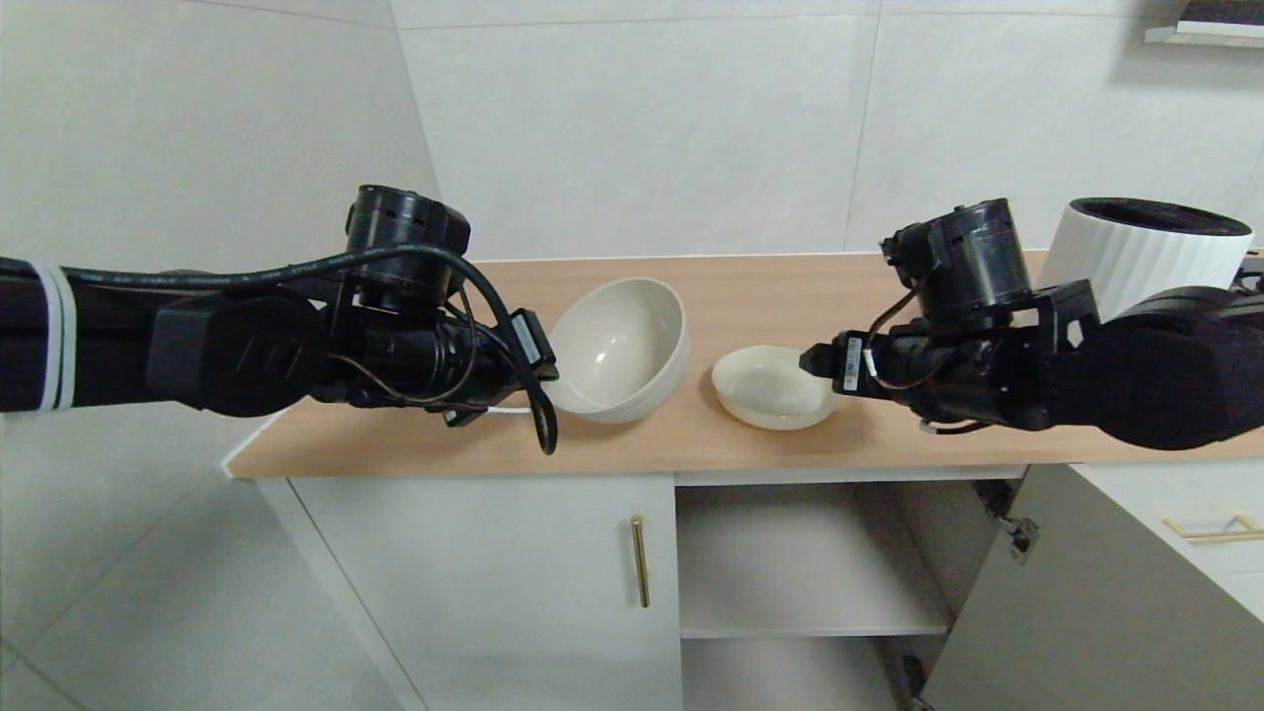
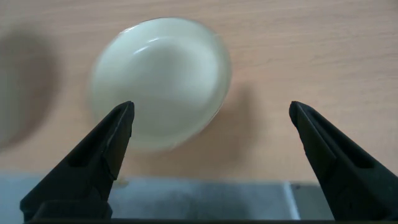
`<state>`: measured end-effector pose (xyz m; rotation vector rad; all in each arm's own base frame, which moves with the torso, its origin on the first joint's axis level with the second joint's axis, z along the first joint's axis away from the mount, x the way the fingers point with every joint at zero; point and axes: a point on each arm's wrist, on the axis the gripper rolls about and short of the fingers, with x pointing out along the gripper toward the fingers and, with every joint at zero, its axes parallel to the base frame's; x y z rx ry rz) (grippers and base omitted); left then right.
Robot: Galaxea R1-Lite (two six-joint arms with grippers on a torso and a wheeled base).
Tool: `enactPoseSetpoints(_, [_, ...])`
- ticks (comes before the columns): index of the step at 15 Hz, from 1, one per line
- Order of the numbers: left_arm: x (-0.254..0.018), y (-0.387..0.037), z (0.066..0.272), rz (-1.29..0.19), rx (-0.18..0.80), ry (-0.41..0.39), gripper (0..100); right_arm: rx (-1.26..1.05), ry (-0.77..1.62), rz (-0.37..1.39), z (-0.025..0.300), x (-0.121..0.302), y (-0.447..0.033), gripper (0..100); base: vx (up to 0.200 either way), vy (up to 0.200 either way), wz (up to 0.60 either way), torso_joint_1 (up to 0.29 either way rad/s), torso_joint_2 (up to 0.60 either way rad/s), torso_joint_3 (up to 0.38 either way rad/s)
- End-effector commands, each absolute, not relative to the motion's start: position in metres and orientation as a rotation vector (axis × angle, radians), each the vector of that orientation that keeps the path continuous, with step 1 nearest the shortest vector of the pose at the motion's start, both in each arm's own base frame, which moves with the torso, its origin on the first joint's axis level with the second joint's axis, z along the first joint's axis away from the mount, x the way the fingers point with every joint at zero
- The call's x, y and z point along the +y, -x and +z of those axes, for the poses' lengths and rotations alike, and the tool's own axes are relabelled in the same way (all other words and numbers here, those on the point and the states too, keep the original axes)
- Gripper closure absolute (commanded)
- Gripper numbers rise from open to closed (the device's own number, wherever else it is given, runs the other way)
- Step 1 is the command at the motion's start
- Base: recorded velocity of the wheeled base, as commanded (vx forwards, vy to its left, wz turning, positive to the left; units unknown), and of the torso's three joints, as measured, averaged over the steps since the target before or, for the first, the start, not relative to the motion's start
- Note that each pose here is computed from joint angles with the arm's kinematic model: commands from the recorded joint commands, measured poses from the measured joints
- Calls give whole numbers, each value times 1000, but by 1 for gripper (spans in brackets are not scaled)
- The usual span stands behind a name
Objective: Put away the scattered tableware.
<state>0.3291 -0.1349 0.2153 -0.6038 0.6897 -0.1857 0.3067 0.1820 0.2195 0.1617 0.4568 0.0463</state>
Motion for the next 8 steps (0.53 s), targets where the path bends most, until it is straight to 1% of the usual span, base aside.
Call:
enactPoseSetpoints(1, [-133,-324,222,-193,673,609,100,502,-136,-9,193,185,-333,0,0,0,0,0,0,0])
enactPoseSetpoints(8, [-133,-324,221,-193,678,608,100,508,-137,-21,183,184,-342,0,0,0,0,0,0,0])
